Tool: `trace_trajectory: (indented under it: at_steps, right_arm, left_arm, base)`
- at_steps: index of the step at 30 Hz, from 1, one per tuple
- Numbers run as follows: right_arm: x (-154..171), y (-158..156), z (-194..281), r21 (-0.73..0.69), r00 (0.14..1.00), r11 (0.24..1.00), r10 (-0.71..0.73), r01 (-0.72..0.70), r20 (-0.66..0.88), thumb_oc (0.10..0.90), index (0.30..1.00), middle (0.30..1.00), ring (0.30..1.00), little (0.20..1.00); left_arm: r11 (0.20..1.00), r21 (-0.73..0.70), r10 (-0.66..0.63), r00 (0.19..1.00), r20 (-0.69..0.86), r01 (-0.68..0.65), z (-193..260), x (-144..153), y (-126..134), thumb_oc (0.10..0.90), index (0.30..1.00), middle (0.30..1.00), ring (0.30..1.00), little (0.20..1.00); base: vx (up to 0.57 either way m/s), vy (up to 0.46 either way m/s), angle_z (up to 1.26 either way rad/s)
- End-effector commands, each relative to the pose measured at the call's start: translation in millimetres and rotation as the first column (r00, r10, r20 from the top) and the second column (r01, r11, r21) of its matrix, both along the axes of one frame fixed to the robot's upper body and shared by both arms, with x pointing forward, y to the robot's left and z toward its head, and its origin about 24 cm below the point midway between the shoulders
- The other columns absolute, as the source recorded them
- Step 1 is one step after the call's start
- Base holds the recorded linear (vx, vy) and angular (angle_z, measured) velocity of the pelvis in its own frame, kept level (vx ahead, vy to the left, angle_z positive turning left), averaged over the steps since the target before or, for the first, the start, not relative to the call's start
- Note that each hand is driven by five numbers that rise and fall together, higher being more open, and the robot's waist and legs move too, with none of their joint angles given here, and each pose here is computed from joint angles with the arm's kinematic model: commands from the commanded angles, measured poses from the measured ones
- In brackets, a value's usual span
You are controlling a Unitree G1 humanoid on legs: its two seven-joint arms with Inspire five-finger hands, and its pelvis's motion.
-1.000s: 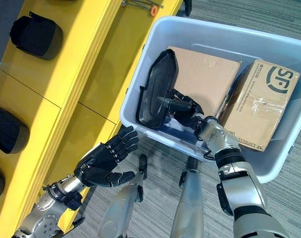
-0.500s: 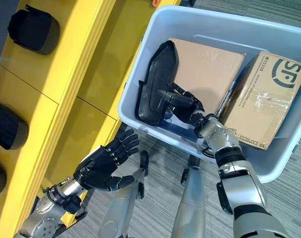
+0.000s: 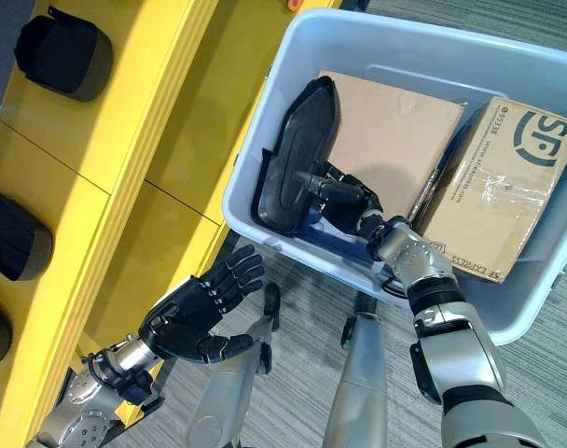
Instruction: Move parts from the plastic box to the shelf.
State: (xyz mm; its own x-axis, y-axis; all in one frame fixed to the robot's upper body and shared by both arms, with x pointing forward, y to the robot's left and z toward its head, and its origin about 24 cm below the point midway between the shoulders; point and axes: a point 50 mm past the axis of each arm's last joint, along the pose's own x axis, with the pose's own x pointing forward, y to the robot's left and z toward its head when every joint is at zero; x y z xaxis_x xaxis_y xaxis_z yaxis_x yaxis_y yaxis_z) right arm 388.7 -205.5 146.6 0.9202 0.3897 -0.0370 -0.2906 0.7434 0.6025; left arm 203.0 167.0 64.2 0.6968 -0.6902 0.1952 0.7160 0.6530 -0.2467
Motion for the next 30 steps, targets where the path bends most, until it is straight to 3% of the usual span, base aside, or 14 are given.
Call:
trace_trajectory:
  at_steps: [1, 8, 12, 15, 21, 30]
  right_arm:
    - [10.4, 6.6, 69.7, -0.038, 0.977, 0.997, 0.067, -0.061, 0.201, 0.9, 1.0, 1.0, 1.0, 1.0]
    - [9.0, -23.7, 82.0, -0.121, 0.957, 0.986, -0.074, 0.112, 0.279, 0.9, 1.0, 1.0, 1.0, 1.0]
    - [-0.5, 1.2, 100.9, -0.044, 0.921, 0.998, -0.025, 0.046, 0.389, 0.9, 1.0, 1.0, 1.0, 1.0]
    - [-10.5, 19.8, 107.6, 0.075, 0.896, 0.996, -0.084, 0.056, 0.437, 0.9, 1.0, 1.0, 1.0, 1.0]
    - [-27.7, 23.2, 130.4, 0.297, 0.822, 0.955, -0.164, -0.007, 0.546, 0.9, 1.0, 1.0, 1.0, 1.0]
    - [-46.3, 31.1, 153.2, 0.338, 0.772, 0.939, -0.17, -0.061, 0.612, 0.9, 1.0, 1.0, 1.0, 1.0]
  left_arm:
    - [0.988, -0.125, -0.073, 0.984, 0.162, 0.094, 28.5, -3.6, -15.5, 0.9, 1.0, 1.0, 1.0, 1.0]
    - [0.987, -0.124, -0.083, 0.983, 0.161, 0.104, 31.4, -4.5, -14.5, 0.9, 1.0, 1.0, 1.0, 1.0]
    - [0.987, -0.135, -0.06, 0.982, 0.18, 0.085, 38.4, -2.9, -11.7, 0.9, 1.0, 1.0, 1.0, 1.0]
    - [0.986, -0.148, -0.046, 0.982, 0.185, 0.074, 40.9, -2.3, -12.7, 0.9, 1.0, 1.0, 1.0, 1.0]
    - [0.985, -0.162, -0.03, 0.983, 0.179, 0.059, 40.9, -0.7, -14.6, 0.9, 1.0, 1.0, 1.0, 1.0]
    - [0.985, -0.164, -0.029, 0.982, 0.186, 0.061, 40.9, 0.7, -17.3, 0.9, 1.0, 1.0, 1.0, 1.0]
  base:
    - [0.0, 0.0, 0.0]
    - [0.0, 0.0, 0.0]
    - [-0.06, 0.015, -0.03]
    - [0.01, 0.054, -0.09]
    - [0.0, 0.036, -0.04]
    - [-0.01, 0.017, -0.06]
